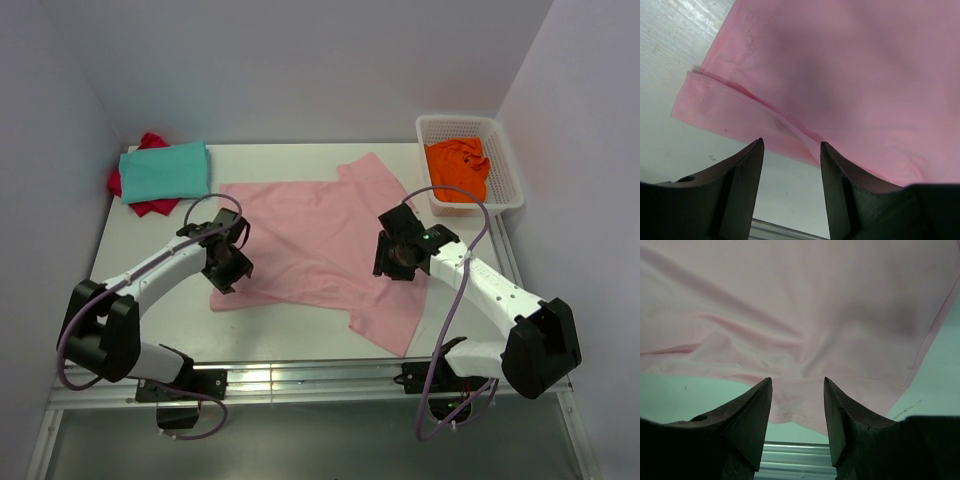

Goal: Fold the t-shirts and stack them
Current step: Flatten the tshirt out

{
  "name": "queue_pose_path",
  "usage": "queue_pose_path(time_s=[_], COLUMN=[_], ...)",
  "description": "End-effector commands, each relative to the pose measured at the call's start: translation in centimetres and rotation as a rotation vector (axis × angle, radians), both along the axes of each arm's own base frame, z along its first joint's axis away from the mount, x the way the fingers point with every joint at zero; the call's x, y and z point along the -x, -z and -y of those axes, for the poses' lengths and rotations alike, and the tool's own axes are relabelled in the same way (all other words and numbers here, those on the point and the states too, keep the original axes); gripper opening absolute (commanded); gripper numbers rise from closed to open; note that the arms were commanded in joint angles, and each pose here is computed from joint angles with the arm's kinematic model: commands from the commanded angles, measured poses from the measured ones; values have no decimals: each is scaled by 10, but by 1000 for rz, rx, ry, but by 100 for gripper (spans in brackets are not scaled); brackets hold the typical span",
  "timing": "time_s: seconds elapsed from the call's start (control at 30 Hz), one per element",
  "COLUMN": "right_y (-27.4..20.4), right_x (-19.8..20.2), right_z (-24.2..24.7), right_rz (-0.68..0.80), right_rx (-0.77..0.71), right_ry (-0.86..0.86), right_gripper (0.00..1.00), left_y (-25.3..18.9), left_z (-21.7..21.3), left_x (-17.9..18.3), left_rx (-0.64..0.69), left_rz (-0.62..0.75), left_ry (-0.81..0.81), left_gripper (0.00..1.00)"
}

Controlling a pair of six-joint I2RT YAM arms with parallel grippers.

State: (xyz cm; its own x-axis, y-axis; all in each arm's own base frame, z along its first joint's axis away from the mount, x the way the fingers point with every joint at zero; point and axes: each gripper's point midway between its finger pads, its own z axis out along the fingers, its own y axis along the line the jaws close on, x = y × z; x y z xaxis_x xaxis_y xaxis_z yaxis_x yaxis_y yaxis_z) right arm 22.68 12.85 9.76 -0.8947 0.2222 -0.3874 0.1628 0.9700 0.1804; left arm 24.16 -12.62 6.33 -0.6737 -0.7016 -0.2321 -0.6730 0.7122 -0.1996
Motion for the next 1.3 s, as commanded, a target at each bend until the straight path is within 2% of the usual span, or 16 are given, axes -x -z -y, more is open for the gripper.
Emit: queue_pose_path(time_s=[0.0,0.43,0.57,0.63,0.87,0.9,1.03,1.13,1.27], right_y=[-4,4,1,2,4,4,5,6,9], right_x=[-2,4,1,1,-1,-1,-2,-3,-4], right_z=[4,10,11,12,11,11,9,8,7], right_rz=[28,-1,9,7,9,8,6,6,-1], right_rx=[4,46,55,61,57,58,56,54,55], right_ry=[6,-19,-21,-21,-16,-17,-20,-21,-25], right_gripper=[53,52,52,52,52,52,52,52,52], left_y=[7,39,45,46,42,41,35,25,17], left_z=[-3,10,12,13,12,11,7,3,-1], left_x=[-2,-7,-8,-7,-11,-11,-14,-14,-15], left_rx=[-50,-49,-60,-62,-90,-97,-128,-145,-162], left_rz=[-28,-87,-116,-122,-127,-129,-123,-104,-86], left_ry=[-99,-108,-90,-80,-63,-59,-53,-53,-53], left_gripper=[55,55,50,46,19,18,19,30,34])
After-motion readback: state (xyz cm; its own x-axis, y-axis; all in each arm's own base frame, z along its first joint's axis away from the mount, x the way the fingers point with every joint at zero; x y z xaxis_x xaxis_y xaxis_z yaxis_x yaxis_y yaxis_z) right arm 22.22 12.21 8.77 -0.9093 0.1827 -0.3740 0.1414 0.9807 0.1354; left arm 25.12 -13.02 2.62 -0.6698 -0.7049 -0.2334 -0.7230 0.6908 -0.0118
